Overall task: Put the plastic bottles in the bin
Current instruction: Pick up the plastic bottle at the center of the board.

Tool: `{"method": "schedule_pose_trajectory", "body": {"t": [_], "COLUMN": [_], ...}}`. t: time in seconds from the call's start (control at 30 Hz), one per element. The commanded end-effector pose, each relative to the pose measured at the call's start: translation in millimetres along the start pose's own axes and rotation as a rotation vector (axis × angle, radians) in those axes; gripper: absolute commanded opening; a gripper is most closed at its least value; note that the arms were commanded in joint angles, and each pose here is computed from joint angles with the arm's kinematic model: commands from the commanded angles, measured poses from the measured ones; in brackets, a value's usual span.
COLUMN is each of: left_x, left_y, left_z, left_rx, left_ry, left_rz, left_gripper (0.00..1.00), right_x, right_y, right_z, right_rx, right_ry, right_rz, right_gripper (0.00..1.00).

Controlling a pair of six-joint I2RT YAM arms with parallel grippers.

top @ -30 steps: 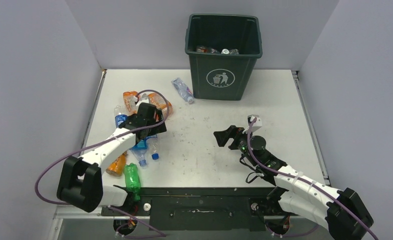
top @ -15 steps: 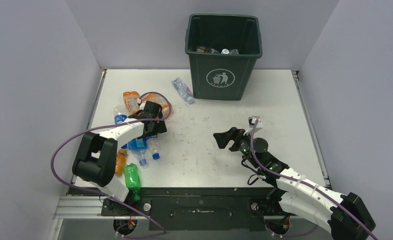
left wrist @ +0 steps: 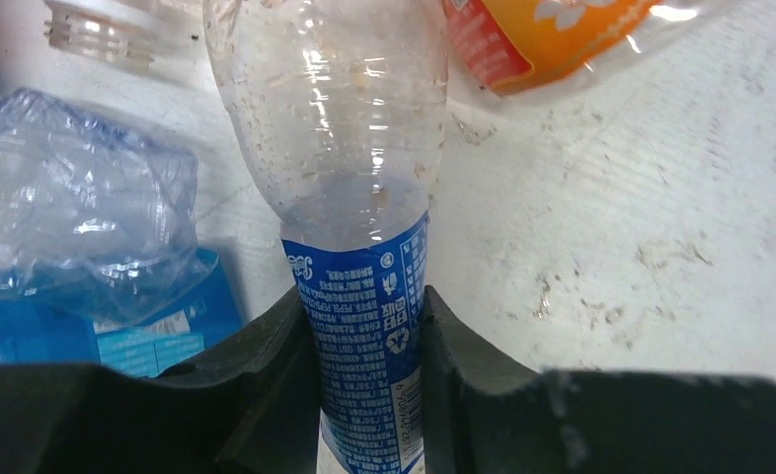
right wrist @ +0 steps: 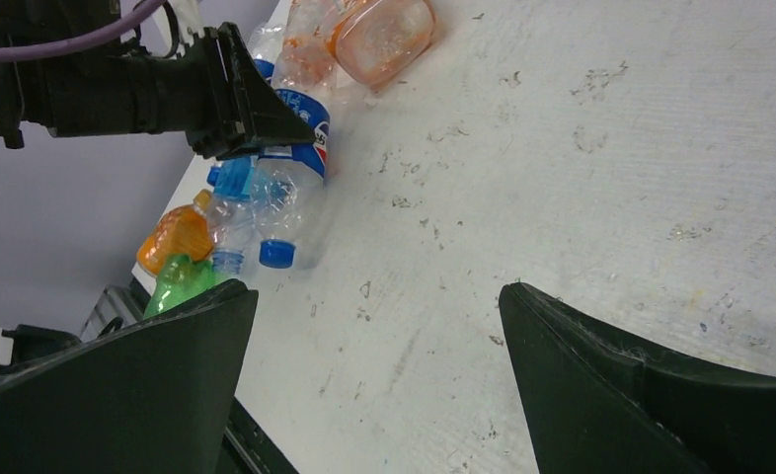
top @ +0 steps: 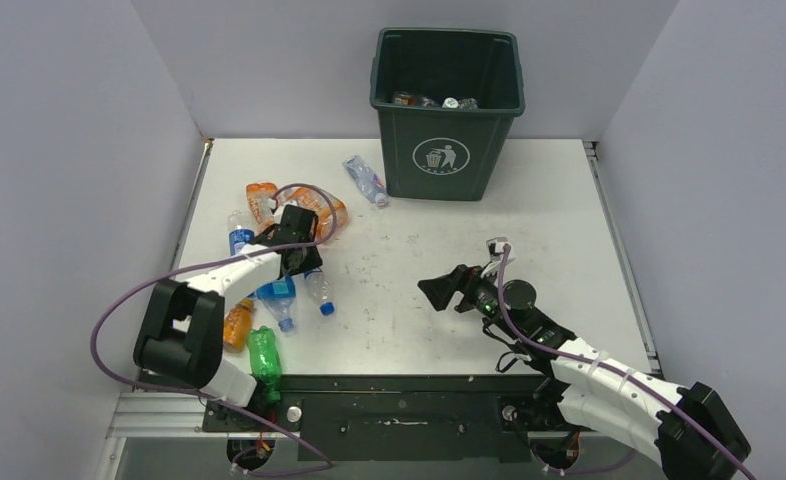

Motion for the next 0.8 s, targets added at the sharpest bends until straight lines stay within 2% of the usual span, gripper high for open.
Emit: {"method": "schedule_pose_trajectory", "body": {"t": [0.0,0.17,0.23,0.27,0.33,0.53,0.73,0.77], "left_x": [44,103,125,137,156,194,206,206], "left_y": [-12,-23,-30,-34,-40,-51,-51,-50], "left_z": [-14,-6,0,3,9,30,41,42], "left_rx": [0.122,0.378,0.503,0.554,0.618,0.738,0.778,0.779], "left_ry": [-0.059,-0.109,-0.143,-0.155,-0.172,-0.151,-0.160,-0.162], "left_rz": [0.207,0.547,0.722,0.796,0.886,1.063,1.089,1.090], "left_gripper": [0.21,0.09,0.07,0.07,0.06,0.04,0.03,0.02], "right_x": [0,7,8,7,4,3,-3,-5], "right_y": [19,31,42,49,59,90,109,111], "right_z": [-15,-23,-28,-29,-31,-38,-45,-44], "right_rx": [0.060,0.105,0.122,0.132,0.136,0.153,0.138,0.137], "right_ry": [-0.018,-0.080,-0.118,-0.120,-0.124,-0.188,-0.214,-0.206], "right_rz": [-0.140,-0.242,-0.288,-0.301,-0.309,-0.360,-0.414,-0.418], "right_gripper": [1.00,1.00,1.00,0.96,0.95,0.96,1.00,0.97]}}
Point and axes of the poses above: each gripper's point midway between its finger pads, its own x axis back along the fingers, its own y axis along the line the jaws close on, z = x × y, the point moved 9 cm from there along x, back along the fingers, and after that the axes turned 12 degrees about x, right-handed, at the moved point
